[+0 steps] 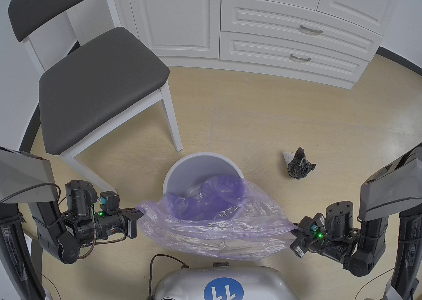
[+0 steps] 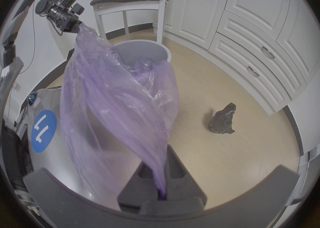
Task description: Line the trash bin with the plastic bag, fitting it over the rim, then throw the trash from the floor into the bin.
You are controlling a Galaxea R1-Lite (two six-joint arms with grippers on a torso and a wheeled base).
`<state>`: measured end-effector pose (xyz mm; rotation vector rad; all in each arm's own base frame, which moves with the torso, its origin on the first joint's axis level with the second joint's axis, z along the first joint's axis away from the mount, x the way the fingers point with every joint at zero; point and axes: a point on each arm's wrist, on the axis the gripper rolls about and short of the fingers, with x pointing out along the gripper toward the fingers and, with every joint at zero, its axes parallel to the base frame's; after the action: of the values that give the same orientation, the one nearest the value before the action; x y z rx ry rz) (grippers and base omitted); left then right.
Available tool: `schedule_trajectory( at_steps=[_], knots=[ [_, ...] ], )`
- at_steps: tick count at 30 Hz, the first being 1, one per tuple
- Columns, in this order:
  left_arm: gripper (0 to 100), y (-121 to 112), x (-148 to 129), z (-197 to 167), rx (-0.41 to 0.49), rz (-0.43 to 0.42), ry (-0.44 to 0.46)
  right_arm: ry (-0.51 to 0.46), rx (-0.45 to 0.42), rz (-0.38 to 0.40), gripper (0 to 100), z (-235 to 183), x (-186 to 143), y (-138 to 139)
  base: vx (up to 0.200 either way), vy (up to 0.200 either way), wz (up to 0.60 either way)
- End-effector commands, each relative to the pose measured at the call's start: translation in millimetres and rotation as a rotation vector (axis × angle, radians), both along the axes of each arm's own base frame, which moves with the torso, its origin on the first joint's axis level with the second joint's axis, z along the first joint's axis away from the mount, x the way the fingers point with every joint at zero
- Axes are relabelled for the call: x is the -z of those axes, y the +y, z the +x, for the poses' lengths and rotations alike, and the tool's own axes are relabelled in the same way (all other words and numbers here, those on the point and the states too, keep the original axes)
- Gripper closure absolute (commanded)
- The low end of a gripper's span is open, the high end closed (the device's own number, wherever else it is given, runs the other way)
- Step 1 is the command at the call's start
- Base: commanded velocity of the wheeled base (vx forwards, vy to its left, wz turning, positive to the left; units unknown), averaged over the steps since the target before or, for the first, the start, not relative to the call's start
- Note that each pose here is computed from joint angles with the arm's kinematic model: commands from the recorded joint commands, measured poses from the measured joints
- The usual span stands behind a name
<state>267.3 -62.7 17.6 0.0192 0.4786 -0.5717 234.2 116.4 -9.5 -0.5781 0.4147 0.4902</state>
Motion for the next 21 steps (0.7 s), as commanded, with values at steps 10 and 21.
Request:
schedule_trajectory(
  at_steps=[10,21],
  knots=[
    [100,0,1,-5,0.015,0.028,0.024,0.011,-0.001,-0.018,100,-2,5,-2,0.0,0.0,0.0],
    [100,3,9,0,0.004,0.032,0.043,0.011,-0.011,0.018,100,12,17,8,0.0,0.0,0.0]
  ],
)
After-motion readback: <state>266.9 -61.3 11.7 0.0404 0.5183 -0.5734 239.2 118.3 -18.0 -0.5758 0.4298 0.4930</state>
